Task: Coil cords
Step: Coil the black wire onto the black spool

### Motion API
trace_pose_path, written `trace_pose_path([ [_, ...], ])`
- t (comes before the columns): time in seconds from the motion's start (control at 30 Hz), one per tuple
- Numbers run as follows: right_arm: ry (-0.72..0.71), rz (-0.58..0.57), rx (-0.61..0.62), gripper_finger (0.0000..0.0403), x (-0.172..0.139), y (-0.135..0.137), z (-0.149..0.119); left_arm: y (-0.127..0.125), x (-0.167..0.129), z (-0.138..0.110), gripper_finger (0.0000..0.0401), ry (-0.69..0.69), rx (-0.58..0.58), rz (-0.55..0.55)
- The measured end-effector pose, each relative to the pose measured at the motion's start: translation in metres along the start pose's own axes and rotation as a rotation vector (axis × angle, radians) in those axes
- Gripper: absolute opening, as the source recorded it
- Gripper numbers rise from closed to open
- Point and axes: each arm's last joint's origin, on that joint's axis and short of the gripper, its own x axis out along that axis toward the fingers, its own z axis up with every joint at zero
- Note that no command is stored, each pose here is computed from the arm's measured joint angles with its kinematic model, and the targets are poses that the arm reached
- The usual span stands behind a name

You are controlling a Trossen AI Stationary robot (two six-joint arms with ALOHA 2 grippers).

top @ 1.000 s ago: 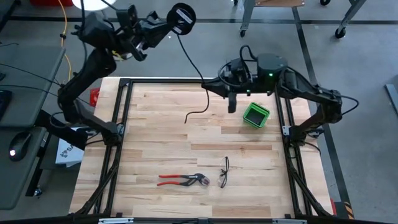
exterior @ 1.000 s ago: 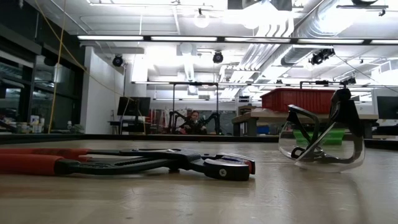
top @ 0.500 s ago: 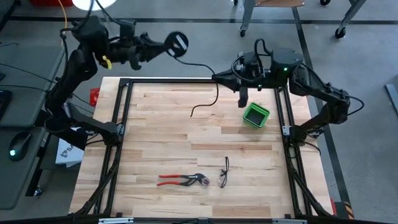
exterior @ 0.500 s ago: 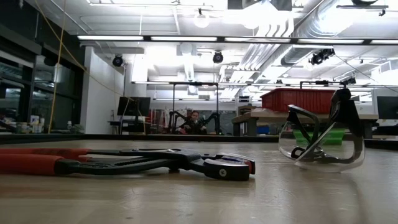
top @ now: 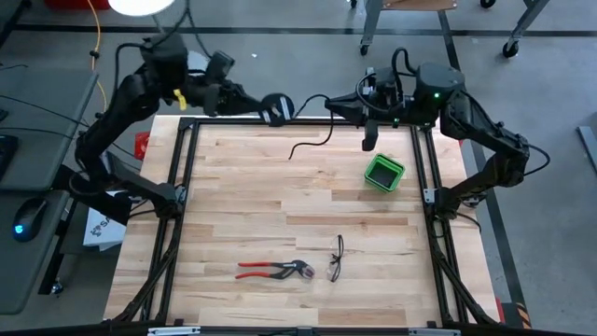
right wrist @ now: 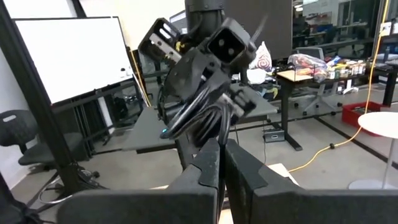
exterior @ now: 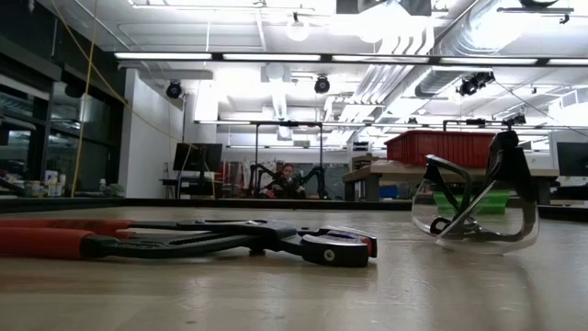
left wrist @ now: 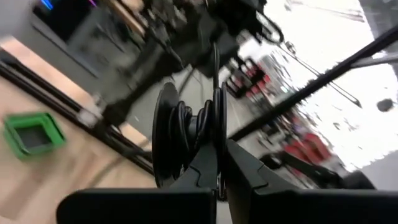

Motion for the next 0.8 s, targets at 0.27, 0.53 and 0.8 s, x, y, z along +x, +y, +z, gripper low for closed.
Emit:
trace_pose_path([
  [0.27, 0.004, 0.001, -0.008, 0.0, 0.004, -0.001, -0.002, 0.01, 0.052, -0.003, 0.0001, 0.158, -0.091, -0.168],
  [0.53, 0.016, 0.025, -0.025, 0.0, 0.012, -0.001, -0.006, 0.013, 0.095, 0.0, 0.0001, 0.183, -0.13, -0.358],
  [0.8, -0.008, 0.107, -0.025, 0.0, 0.024, 0.0, -0.008, 0.012, 0.119, 0.008, 0.0001, 0.084, -0.085, -0.521],
])
